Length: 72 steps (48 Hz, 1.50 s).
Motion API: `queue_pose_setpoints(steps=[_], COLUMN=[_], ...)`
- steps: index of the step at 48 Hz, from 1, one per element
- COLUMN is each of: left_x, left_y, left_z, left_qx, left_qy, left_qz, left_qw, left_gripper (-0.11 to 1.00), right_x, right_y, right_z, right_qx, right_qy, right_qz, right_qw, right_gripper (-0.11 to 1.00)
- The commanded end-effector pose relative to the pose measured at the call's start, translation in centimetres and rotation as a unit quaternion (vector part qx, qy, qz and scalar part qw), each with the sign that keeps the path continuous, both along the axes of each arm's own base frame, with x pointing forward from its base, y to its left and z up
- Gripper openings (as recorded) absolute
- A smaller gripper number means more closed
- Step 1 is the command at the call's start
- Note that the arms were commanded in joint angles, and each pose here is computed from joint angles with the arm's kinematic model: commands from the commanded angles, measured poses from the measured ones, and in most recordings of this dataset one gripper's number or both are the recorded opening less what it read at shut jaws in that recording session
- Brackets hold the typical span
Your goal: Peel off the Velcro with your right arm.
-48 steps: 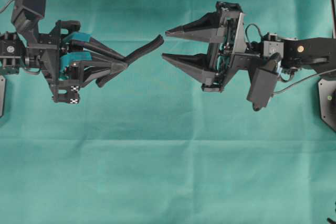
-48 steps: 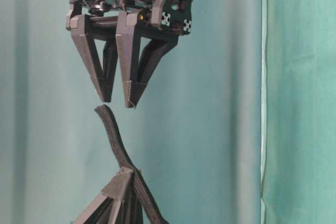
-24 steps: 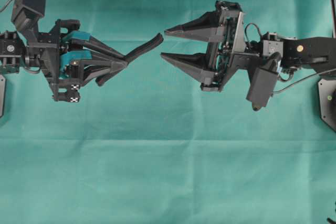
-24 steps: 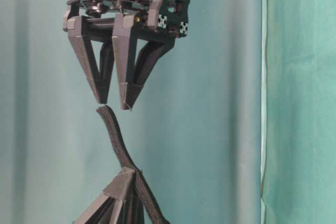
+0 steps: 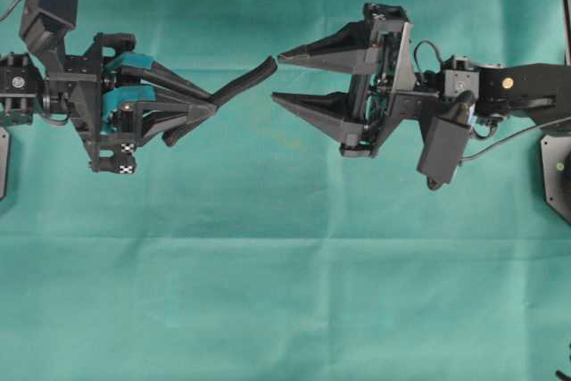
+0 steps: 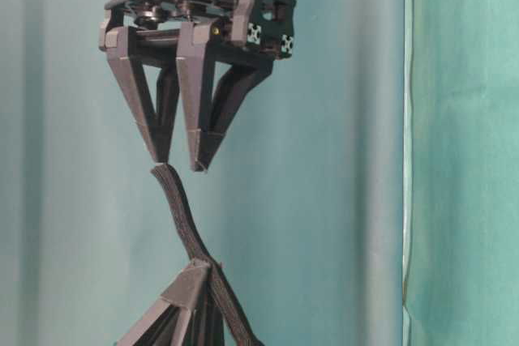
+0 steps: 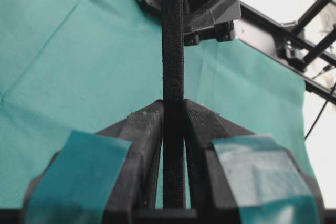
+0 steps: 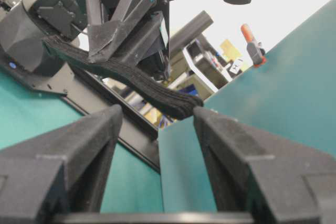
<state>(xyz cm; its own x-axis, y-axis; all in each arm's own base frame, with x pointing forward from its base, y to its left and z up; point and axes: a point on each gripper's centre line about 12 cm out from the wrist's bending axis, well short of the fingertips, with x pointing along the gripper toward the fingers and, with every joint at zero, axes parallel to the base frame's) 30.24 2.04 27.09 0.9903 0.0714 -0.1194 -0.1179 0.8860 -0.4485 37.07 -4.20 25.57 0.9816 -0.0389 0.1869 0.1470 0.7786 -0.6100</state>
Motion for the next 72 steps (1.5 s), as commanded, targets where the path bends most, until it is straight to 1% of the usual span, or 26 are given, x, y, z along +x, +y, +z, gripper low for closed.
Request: queue_pose_setpoints(steps=[1, 28, 38, 47, 72], left_x=[0.0, 0.0, 0.0, 0.0, 0.0], left_y=[0.1, 0.3, 0.3, 0.3, 0.4], left_z=[0.9, 0.9, 1.0, 1.0, 1.0], left_qx=[0.001, 0.001, 0.001, 0.001, 0.001], left_qy=[-0.016, -0.017, -0.018, -0.018, -0.018], left_qz=[0.002, 0.005, 0.006, 0.006, 0.007], left_qw=[0.9999, 0.9998, 0.9998, 0.9998, 0.9998], left_gripper=[0.1, 0.1, 0.1, 0.1, 0.1], right_x=[0.2, 0.2, 0.2, 0.2, -0.1], right_y=[0.2, 0.3, 0.4, 0.4, 0.4], right_z=[0.8, 0.5, 0.4, 0.3, -0.1], right_qx=[-0.001, 0.0, 0.0, 0.0, 0.002], right_qy=[-0.015, -0.011, -0.01, -0.008, -0.002], right_qz=[0.004, 0.005, 0.007, 0.007, 0.007], right_qw=[0.9999, 0.9999, 0.9999, 0.9999, 1.0], right_gripper=[0.19, 0.19, 0.09, 0.02, -0.05])
